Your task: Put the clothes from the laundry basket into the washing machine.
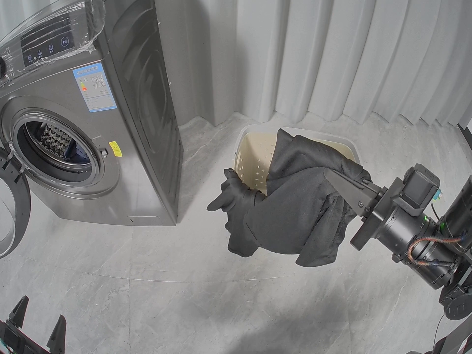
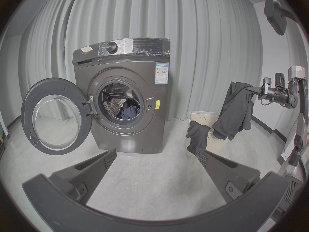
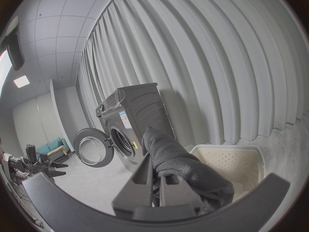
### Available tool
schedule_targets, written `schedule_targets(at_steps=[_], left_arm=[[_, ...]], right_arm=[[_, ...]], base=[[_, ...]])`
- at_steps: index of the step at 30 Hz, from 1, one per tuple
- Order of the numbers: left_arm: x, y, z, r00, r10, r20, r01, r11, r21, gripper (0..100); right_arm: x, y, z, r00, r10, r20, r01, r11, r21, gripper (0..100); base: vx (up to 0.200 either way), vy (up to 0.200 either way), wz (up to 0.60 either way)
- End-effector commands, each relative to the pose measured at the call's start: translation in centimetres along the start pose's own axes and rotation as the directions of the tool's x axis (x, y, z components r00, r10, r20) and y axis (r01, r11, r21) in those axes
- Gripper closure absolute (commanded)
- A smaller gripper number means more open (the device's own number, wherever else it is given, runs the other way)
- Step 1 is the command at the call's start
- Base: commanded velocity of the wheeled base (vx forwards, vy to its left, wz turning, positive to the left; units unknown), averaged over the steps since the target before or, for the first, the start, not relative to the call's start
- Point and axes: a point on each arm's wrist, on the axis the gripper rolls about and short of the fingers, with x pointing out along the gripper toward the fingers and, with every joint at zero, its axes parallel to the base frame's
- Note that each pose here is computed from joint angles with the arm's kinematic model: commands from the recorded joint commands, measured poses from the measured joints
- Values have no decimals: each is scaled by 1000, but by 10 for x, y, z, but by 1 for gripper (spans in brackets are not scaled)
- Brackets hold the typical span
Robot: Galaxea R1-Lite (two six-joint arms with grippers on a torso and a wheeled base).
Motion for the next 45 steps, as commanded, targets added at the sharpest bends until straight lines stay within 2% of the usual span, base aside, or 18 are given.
schedule_targets(at_steps=[1,13,22,34,40,45], left_arm=[[0,0,-2,1000,0,6,0,1000,0,0],[0,0,-2,1000,0,6,0,1000,0,0],[0,0,-2,1000,0,6,0,1000,-6,0],[0,0,-2,1000,2,6,-2,1000,-7,0],[0,0,-2,1000,0,6,0,1000,-6,0],[0,0,-2,1000,2,6,-2,1000,-7,0]], right_arm=[[2,0,-2,1000,-1,-6,1,1000,0,100],[3,0,-1,1000,-1,-3,1,1000,0,100],[3,-1,-2,1000,-4,-4,4,1000,-1,100],[0,-4,2,1000,-10,9,10,1000,-4,100],[0,-5,0,1000,-15,2,15,1000,-6,100],[0,-6,3,1000,-14,11,14,1000,-6,100]], base=[[0,200,0],[0,200,0],[0,0,0],[-200,0,0],[0,0,0],[0,200,0]])
